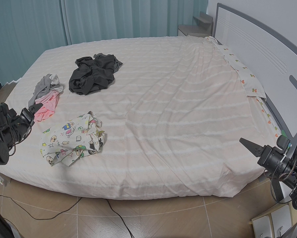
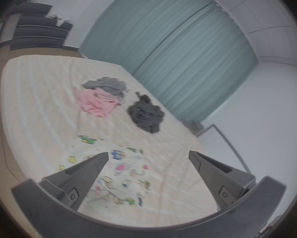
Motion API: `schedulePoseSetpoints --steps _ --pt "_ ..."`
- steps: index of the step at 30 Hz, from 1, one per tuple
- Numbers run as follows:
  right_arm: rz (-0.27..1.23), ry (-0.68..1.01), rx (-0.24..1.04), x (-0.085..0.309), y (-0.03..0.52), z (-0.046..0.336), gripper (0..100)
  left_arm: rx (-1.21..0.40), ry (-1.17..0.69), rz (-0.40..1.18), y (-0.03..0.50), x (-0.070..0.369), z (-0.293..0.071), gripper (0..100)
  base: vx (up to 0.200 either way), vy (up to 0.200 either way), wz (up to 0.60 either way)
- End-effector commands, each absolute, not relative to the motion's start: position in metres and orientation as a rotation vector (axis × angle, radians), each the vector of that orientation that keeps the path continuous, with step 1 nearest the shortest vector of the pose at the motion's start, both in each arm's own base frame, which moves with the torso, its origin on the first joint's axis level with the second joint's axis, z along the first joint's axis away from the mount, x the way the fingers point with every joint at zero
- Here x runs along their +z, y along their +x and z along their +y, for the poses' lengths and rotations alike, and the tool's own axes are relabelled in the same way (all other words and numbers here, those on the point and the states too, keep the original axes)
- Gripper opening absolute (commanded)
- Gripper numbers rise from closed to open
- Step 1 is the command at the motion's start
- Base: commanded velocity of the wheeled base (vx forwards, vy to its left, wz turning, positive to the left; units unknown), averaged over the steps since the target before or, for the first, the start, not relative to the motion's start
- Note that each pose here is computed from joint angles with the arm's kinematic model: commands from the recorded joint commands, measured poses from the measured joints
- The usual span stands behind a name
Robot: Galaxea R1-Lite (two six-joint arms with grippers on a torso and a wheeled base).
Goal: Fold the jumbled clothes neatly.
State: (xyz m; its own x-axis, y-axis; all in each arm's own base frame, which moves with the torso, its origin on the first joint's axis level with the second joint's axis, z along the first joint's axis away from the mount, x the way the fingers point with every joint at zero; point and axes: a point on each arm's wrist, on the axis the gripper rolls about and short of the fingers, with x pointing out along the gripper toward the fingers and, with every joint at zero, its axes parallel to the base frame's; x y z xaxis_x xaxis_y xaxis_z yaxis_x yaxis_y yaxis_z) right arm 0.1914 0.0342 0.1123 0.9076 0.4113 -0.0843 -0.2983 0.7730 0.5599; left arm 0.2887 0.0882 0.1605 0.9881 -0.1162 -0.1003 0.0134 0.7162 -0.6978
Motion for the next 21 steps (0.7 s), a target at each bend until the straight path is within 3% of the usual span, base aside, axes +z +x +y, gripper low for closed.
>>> schedulePoseSetpoints --steps 1,7,9,16,21 --pt "0.077 0.511 0.363 0.143 0.140 0.022 100 -0.486 -0.689 0.104 0.195 0.213 0.020 100 0.000 0.000 0.00" --pt "0.048 0.446 0.321 0.152 0.104 0.013 100 -0.642 -0.647 0.163 0.157 0.209 -0.013 100 0.000 0.000 0.00" --pt "0.078 0.422 0.281 0.151 0.080 0.009 100 -0.696 -0.539 0.199 0.134 0.190 -0.022 100 0.000 0.000 0.00" --pt "0.099 0.394 0.261 0.142 0.020 0.006 100 -0.676 -0.438 0.206 0.088 0.157 -0.020 100 0.000 0.000 0.00" --pt "0.051 0.303 0.304 0.123 -0.012 0.005 100 -0.615 -0.410 0.115 0.051 0.152 -0.016 100 0.000 0.000 0.00"
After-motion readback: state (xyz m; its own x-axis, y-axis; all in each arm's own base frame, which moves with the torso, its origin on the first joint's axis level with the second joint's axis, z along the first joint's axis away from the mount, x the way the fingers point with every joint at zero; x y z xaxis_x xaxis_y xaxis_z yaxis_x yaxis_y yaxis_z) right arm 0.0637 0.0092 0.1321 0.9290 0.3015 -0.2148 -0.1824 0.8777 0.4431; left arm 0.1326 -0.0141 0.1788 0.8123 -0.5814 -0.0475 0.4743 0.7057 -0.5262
